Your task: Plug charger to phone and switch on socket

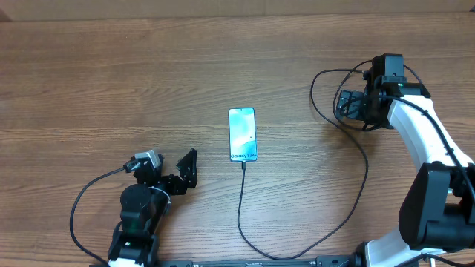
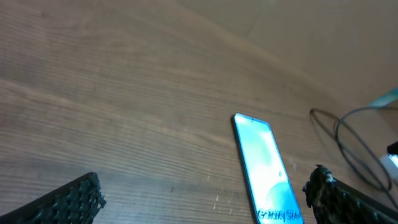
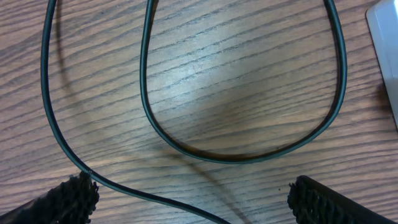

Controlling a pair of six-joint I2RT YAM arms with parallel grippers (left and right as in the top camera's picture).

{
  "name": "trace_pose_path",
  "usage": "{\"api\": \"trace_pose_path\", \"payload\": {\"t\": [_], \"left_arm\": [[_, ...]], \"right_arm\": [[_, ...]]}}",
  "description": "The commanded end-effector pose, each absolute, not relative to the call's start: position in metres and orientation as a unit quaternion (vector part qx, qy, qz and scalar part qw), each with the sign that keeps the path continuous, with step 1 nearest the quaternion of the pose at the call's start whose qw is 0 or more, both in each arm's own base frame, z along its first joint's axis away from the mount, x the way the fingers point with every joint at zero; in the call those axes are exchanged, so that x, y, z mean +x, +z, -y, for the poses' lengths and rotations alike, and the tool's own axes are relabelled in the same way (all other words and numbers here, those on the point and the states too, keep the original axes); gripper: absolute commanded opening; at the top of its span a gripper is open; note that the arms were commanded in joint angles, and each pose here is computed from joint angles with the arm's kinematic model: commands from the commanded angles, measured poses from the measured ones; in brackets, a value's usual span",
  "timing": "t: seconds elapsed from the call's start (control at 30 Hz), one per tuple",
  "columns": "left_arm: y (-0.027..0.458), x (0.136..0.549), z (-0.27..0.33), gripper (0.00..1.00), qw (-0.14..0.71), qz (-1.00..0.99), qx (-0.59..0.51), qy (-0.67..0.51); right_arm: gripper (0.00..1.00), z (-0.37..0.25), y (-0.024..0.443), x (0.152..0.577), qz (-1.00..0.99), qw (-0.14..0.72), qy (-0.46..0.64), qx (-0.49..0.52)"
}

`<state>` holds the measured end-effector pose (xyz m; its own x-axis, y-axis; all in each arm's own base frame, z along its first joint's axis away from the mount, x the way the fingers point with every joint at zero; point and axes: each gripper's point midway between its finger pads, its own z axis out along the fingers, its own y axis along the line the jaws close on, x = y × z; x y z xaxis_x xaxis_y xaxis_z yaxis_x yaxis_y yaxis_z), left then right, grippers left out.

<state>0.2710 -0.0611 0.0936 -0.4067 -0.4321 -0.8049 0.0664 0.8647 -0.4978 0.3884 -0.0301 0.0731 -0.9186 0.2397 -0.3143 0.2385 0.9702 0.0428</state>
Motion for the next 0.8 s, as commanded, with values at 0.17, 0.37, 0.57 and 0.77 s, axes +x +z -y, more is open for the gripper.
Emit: {"api": "trace_pose_path", "payload": {"t": [0.17,0.37,0.57,0.77], "left_arm": [[0.09,0.255,0.046,1.0,0.534,-0.812,-0.129,-0.196],[0.094,0.246,0.039,1.0,0.547,-0.811,-0.115,-0.174],[0.112,0.247,0.04,1.0,0.585,-0.791,-0.077,-0.16],[0.137,0.245,0.041,1.0,0.634,-0.761,-0.023,-0.131]], "right_arm": [[1.0,0.03,0.075,0.387,-0.979,0.164,0.002,0.119],[1.0,0.03,0.075,0.387,-0.979,0.164,0.002,0.119],[1.0,0.03,0.075,0.387,-0.979,0.164,0.002,0.119],[1.0,0.03,0.075,0.387,-0.979,0.164,0.002,0.119]]}}
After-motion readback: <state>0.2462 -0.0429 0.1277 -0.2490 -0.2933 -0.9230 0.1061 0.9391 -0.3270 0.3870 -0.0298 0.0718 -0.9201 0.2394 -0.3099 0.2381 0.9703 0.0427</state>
